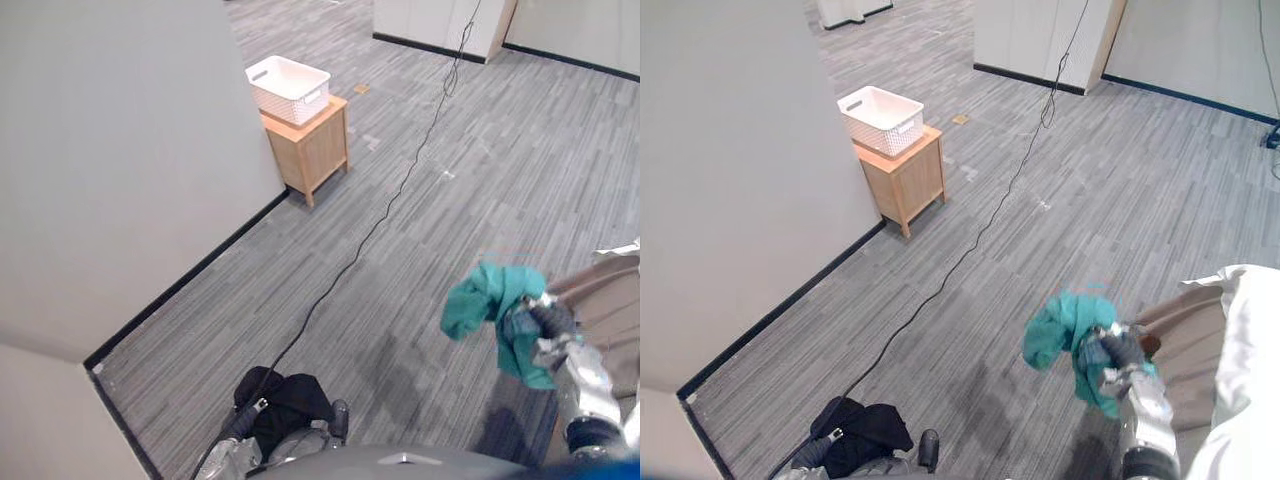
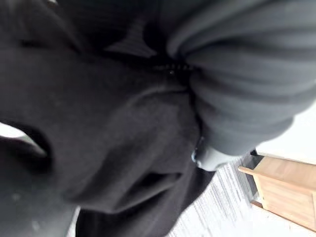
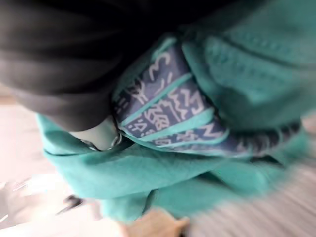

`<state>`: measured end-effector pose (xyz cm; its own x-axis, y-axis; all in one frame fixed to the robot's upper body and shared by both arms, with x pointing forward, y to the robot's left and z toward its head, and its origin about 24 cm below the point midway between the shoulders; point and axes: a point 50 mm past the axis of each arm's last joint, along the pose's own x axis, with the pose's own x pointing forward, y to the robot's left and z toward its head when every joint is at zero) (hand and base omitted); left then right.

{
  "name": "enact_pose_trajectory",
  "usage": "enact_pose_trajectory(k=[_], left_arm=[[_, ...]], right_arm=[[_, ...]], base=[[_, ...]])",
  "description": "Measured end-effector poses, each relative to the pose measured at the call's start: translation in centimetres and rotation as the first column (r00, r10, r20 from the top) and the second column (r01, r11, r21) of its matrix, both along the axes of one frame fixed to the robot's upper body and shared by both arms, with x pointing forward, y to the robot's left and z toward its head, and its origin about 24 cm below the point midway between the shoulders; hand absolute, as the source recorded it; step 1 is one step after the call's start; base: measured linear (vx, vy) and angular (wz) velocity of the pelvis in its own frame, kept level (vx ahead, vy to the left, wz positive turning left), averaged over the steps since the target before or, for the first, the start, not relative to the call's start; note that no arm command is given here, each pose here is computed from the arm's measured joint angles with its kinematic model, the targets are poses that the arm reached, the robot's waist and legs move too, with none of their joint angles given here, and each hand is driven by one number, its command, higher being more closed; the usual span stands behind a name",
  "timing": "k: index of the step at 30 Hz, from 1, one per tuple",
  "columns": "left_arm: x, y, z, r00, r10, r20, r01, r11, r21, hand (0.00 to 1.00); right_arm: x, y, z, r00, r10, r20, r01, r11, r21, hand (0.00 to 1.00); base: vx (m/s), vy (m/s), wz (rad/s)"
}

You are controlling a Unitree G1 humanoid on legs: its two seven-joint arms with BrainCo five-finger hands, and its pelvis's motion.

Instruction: Tidy the bed and pick cloth on bed and put in laundry

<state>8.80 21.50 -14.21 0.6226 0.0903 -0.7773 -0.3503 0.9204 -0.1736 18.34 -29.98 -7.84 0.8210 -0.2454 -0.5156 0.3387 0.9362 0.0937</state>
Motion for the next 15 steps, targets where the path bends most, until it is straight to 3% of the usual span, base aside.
enact_pose_trajectory(k=[5,15], left_arm=[[1.3,-0.1,0.3,0.998,-0.059,0.038,0.058,0.998,0.024,1.0],[1.7,-0.5,0.0,0.996,-0.079,0.038,0.079,0.997,-0.001,1.0]], right_arm=[[-4.1,3.1,-4.1,0.99,-0.026,-0.138,0.044,0.991,0.127,1.0],[-6.6,5.1,-5.5,0.99,-0.018,-0.142,0.049,0.974,0.22,1.0]], base=[[-0.06,-0.055,-0.03],[-0.03,-0.024,-0.08]])
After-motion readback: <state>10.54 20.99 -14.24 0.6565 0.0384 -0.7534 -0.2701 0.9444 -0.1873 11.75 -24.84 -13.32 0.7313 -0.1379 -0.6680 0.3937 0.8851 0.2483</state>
